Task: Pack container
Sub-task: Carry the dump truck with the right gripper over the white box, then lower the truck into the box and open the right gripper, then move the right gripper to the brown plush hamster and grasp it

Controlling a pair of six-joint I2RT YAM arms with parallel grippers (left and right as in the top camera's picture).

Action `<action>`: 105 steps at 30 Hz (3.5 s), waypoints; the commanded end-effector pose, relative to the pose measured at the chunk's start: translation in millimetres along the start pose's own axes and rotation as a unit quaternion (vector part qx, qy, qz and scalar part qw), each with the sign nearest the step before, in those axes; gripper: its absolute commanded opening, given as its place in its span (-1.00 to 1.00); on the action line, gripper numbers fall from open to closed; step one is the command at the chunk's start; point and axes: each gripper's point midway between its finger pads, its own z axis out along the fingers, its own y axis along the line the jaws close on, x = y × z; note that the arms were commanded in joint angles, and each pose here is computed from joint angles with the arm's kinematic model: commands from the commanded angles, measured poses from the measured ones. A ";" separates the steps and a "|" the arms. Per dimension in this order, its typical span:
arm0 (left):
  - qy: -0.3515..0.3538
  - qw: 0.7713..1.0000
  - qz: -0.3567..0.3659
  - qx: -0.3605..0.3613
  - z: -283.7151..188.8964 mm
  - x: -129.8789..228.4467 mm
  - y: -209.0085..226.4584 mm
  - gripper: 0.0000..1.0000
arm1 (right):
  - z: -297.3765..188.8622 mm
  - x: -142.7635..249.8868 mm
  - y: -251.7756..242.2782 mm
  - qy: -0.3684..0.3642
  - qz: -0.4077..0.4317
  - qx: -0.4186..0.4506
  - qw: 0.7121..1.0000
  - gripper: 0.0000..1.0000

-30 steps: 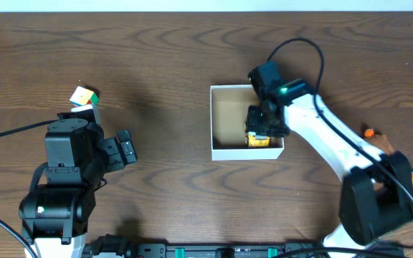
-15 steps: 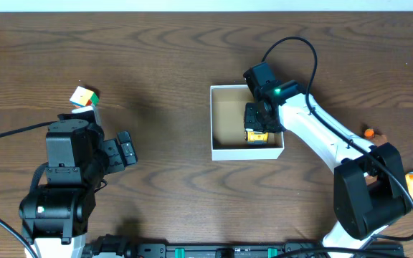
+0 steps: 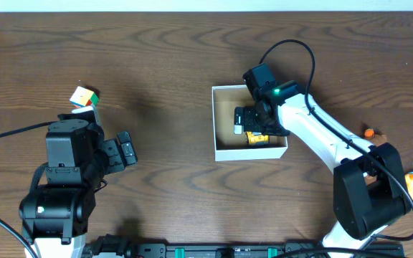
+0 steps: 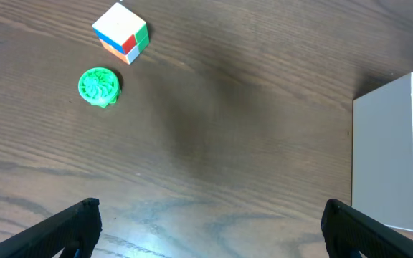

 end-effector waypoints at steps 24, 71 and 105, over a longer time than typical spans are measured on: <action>-0.008 1.000 -0.003 -0.001 -4.4 -5.2 0.3 0.96 | -90.2 -34.0 55.6 -0.110 -0.154 -0.035 0.981 -0.65; -0.008 1.000 -0.003 -0.001 -4.4 -5.3 0.4 0.96 | -55.8 -54.8 38.8 -0.100 -0.128 0.021 0.987 -0.40; -0.008 1.000 -0.003 -0.001 -4.4 -5.2 0.4 0.96 | -36.0 -25.9 -58.6 -0.027 -0.079 -0.095 0.992 -0.48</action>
